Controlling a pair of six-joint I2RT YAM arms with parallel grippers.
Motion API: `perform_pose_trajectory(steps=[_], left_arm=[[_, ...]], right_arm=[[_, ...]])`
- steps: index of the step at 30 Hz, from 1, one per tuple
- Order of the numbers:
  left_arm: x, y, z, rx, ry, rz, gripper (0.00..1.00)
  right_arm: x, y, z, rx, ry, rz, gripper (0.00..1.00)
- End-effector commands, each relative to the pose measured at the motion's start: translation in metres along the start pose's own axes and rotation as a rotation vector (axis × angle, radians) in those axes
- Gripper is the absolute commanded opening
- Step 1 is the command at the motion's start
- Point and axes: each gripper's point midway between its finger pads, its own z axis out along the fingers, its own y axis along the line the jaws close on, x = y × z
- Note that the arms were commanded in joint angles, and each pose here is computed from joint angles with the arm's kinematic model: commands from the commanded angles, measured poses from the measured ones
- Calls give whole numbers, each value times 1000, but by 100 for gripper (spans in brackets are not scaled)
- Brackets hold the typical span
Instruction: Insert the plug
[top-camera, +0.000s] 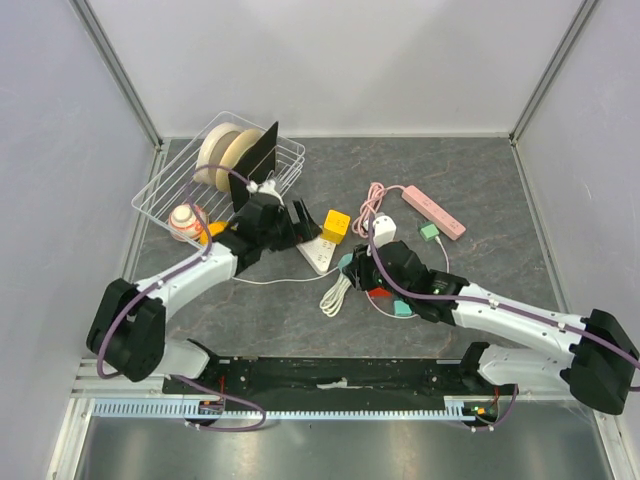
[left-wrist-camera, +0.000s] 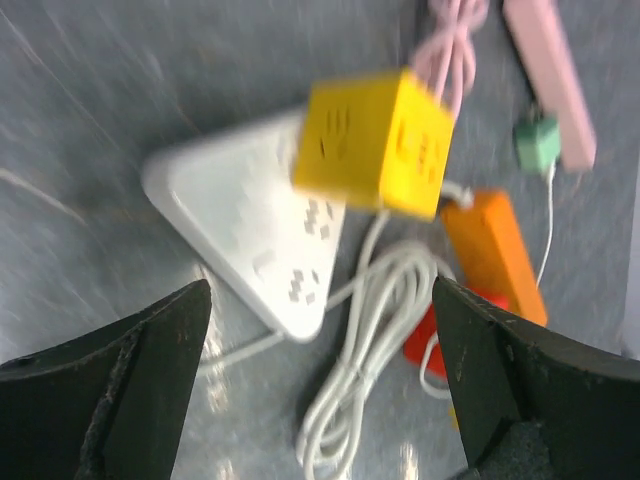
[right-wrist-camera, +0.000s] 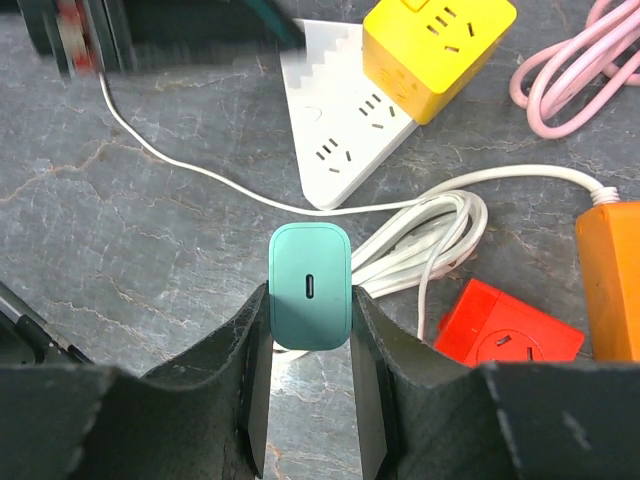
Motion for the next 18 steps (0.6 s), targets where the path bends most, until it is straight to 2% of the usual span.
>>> perform_pose_trajectory(steps=[1,2,4,5,6,7,8,10,12,15,18], left_arm=[[-77,6,1,-57,-155,104,95],[-94,1,4,-55,-176,146,93],[-89,16,31,-108,-101,174,88],[-104,7,35,-96,-111,194,86],[-102,13,41,-121,-77,198,83],[-92,19,57,-132,-21,196,76],[-100,15,60,-130,-28,198,72],[-91,24,72,-157,13,197,62],[-86,32,76,-187,36,192,61],[-69,57,77,-299,87,153,51],[-47,67,77,-313,148,122,46]], right_arm=[[-18,-3,-7,14,-77,30,0],[-16,-3,-7,14,-76,35,0],[-15,-2,-8,9,-74,34,0],[-14,-3,-8,10,-71,37,0],[-15,-2,-9,6,-71,39,0],[-14,-3,-10,8,-68,37,0],[-14,-3,-11,8,-67,39,0],[-12,-5,-12,13,-64,38,0],[-12,-4,-12,9,-62,38,0],[-9,-4,-12,6,-55,38,0],[-7,-2,-10,-4,-47,42,0]])
